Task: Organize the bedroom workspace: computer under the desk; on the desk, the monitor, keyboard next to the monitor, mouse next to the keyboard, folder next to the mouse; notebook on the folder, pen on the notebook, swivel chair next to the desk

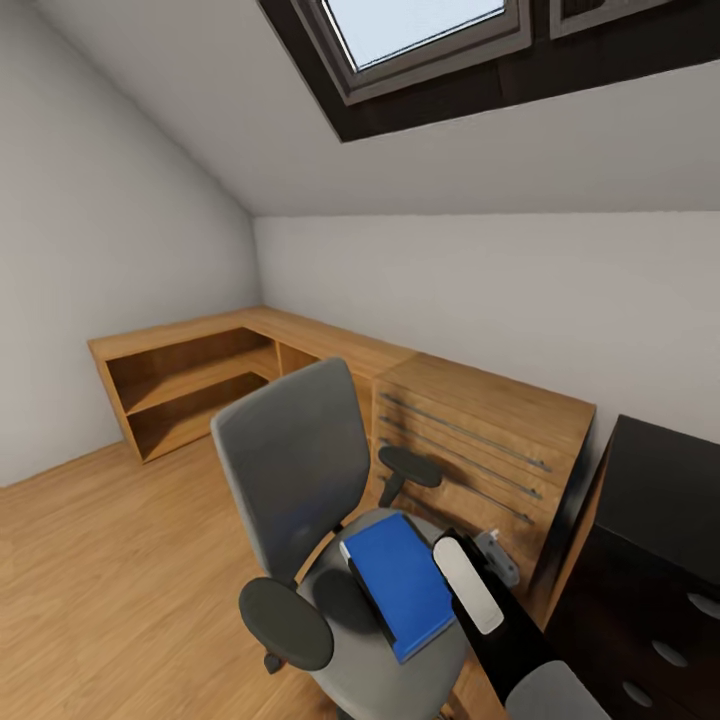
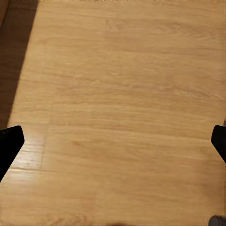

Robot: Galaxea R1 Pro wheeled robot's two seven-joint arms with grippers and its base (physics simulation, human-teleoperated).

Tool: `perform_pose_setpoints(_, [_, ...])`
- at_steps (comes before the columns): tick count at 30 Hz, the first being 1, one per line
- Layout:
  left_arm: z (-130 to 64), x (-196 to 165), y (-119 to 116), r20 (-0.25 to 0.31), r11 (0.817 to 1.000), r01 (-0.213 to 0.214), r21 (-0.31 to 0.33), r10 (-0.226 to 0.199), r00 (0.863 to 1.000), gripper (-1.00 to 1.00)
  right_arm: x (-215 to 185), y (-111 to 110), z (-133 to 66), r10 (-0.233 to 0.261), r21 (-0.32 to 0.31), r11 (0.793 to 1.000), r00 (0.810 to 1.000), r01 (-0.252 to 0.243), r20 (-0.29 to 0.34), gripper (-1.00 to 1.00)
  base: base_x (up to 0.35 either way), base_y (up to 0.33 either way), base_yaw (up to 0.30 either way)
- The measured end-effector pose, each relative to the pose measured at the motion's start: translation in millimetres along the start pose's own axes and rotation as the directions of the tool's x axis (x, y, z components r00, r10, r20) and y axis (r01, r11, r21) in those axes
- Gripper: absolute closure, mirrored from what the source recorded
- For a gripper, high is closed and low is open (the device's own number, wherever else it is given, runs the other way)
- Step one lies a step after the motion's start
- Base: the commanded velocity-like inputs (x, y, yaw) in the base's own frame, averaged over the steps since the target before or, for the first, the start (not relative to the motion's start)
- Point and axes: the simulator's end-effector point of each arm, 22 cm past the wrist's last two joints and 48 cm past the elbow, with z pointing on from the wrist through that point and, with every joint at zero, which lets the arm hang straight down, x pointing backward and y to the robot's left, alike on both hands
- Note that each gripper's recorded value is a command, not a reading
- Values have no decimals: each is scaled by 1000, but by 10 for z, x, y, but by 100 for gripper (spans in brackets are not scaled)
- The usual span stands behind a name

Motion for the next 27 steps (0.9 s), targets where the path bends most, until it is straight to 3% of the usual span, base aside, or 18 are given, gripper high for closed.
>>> perform_pose_setpoints(8, [-108, -84, -31, -2, 1000, -3, 3, 3, 1000, -100, -308, 118, -324, -4, -97, 995, 1000, 7, 30, 100, -264, 0, 0])
perform_pose_setpoints(13, [-175, -91, -69, -14, 1000, -16, 10, 16, 1000, -100, -576, 208, -586, -106, -170, 978, 990, 121, 95, 100, -333, -69, 0])
perform_pose_setpoints(14, [-195, -70, -128, -19, 999, -27, 22, 27, 999, -100, -666, 247, -660, -147, -192, 966, 981, 170, 127, 100, -308, -186, 0])
perform_pose_setpoints(16, [-263, 37, -371, -36, 995, -74, 74, 77, 996, -100, -807, 378, -863, -272, -263, 907, 935, 328, 228, 100, -302, -202, 0])
perform_pose_setpoints(19, [-328, 107, -493, -51, 990, -103, 101, 108, 993, -100, -851, 481, -998, -339, -321, 848, 896, 423, 285, 100, -297, -201, 0])
perform_pose_setpoints(23, [-465, 105, -814, -28, 970, -174, 173, 181, 983, -100, -899, 594, -1115, -373, -375, 792, 868, 482, 328, 100, -175, -63, 0])
perform_pose_setpoints(24, [-516, 27, -943, 9, 956, -212, 205, 215, 977, -100, -945, 621, -1153, -380, -375, 780, 855, 501, 354, 100, -34, -10, 0])
perform_pose_setpoints(26, [-577, -107, -1057, 57, 946, -224, 235, 217, 975, -100, -981, 640, -1189, -381, -373, 776, 850, 508, 364, 100, -16, -5, 0])
perform_pose_setpoints(27, [-667, -285, -1158, 131, 934, -232, 272, 203, 970, -100, -1000, 645, -1202, -382, -371, 775, 848, 511, 368, 100, -7, -2, 0])
